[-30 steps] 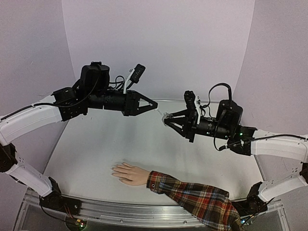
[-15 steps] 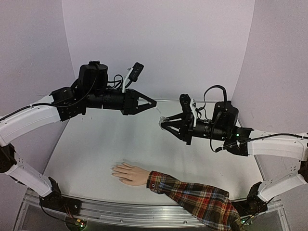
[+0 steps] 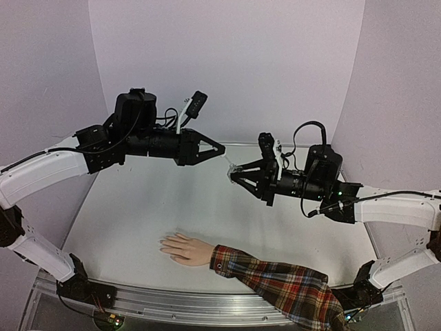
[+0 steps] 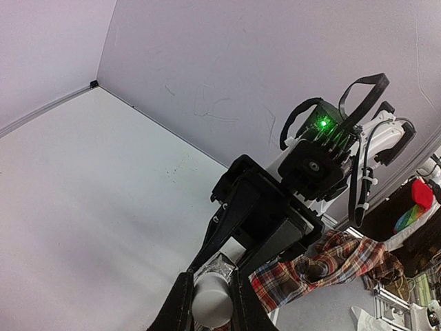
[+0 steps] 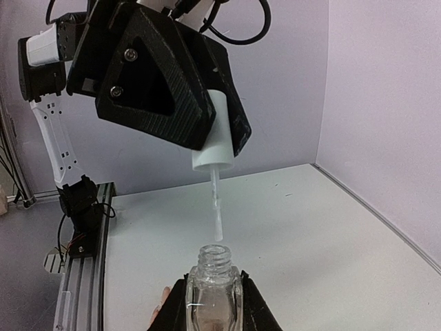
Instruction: Paint the nails
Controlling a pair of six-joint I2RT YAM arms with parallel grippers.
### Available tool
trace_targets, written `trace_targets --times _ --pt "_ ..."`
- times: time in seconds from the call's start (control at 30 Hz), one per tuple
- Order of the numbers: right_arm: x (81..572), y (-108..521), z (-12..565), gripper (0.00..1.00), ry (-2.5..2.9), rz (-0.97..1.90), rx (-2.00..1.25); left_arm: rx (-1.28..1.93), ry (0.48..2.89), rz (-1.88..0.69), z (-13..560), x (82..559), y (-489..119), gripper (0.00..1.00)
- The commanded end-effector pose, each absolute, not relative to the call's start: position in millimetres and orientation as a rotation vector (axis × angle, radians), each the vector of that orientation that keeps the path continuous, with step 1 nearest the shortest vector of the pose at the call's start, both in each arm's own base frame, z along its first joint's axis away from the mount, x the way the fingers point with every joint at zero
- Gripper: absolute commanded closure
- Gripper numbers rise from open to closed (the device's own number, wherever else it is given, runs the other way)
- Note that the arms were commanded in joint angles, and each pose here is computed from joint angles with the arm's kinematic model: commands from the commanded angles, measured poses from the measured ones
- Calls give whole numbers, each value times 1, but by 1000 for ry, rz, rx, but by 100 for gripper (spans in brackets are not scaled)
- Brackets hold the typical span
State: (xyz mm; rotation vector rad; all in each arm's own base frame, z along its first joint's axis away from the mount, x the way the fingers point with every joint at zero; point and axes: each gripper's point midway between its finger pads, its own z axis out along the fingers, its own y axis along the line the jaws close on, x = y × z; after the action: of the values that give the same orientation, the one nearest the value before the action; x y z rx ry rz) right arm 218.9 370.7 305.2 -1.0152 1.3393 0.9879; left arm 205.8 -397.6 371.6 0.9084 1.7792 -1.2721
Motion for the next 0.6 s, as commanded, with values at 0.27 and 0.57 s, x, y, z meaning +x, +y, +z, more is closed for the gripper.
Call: trace_targets --times 0.27,0.57 --pt "218 373 342 100 1235 997 -974 917 1724 -1280 386 207 -403 100" --pt "220 376 343 100 1235 999 -977 943 1729 -1283 384 204 -409 100"
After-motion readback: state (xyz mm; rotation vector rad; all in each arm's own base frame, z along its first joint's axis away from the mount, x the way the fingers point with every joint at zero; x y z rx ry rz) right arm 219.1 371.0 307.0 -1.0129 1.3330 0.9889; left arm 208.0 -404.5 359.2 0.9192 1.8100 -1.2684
